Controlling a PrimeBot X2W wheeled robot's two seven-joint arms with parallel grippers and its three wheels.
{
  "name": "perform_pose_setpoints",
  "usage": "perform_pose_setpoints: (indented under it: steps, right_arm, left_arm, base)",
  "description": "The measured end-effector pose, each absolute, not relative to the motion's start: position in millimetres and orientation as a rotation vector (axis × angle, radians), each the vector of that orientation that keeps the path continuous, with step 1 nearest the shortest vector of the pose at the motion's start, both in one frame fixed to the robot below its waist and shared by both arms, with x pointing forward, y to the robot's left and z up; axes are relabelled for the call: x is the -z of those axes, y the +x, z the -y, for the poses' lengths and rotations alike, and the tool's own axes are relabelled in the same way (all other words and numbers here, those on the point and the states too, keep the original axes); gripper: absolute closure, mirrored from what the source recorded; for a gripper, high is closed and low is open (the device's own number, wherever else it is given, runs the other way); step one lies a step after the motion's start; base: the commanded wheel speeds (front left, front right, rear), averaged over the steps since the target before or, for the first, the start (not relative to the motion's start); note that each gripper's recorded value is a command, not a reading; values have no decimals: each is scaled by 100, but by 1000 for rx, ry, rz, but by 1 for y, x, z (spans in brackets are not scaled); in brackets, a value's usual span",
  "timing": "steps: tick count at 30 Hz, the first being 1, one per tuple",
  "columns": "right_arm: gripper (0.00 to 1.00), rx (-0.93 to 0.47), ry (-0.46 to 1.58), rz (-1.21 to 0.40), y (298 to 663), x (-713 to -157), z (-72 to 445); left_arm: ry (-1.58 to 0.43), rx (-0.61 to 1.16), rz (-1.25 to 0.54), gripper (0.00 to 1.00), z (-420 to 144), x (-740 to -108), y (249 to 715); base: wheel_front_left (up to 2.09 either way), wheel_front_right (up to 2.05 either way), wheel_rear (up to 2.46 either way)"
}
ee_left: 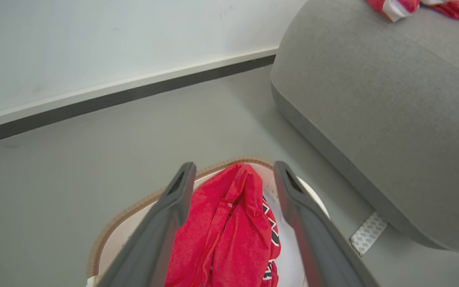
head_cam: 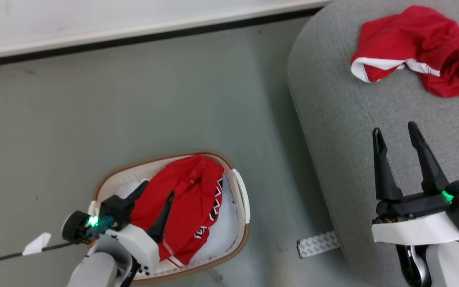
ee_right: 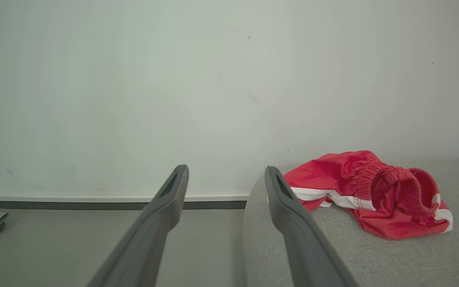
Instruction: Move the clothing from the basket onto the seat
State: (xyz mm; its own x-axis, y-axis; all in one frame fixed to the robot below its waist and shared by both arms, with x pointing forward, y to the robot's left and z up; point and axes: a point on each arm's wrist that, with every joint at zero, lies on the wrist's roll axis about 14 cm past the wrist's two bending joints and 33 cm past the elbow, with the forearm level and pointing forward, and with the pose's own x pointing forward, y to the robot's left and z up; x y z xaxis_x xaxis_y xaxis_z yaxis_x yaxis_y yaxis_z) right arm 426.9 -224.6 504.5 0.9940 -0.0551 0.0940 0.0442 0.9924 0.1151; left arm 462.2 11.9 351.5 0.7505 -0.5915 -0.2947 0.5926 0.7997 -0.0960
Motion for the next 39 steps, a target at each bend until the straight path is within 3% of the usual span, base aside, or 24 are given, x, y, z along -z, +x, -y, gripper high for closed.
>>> perform_pose_setpoints:
  steps: [11,25,39]
  right_arm:
    - [0,60,116,81,454,-488,232]
    - [0,79,126,67,474,-470,243]
    - [0,111,105,66,476,-468,257]
  left_arm:
    - [191,837,-583,0,1,-253,455]
    - [361,912,-938,0,-16,-136,440]
    - [509,1030,-1099,0,-6,-78,422]
  base:
    - [0,0,0]
    - [0,0,0]
    - [0,0,0]
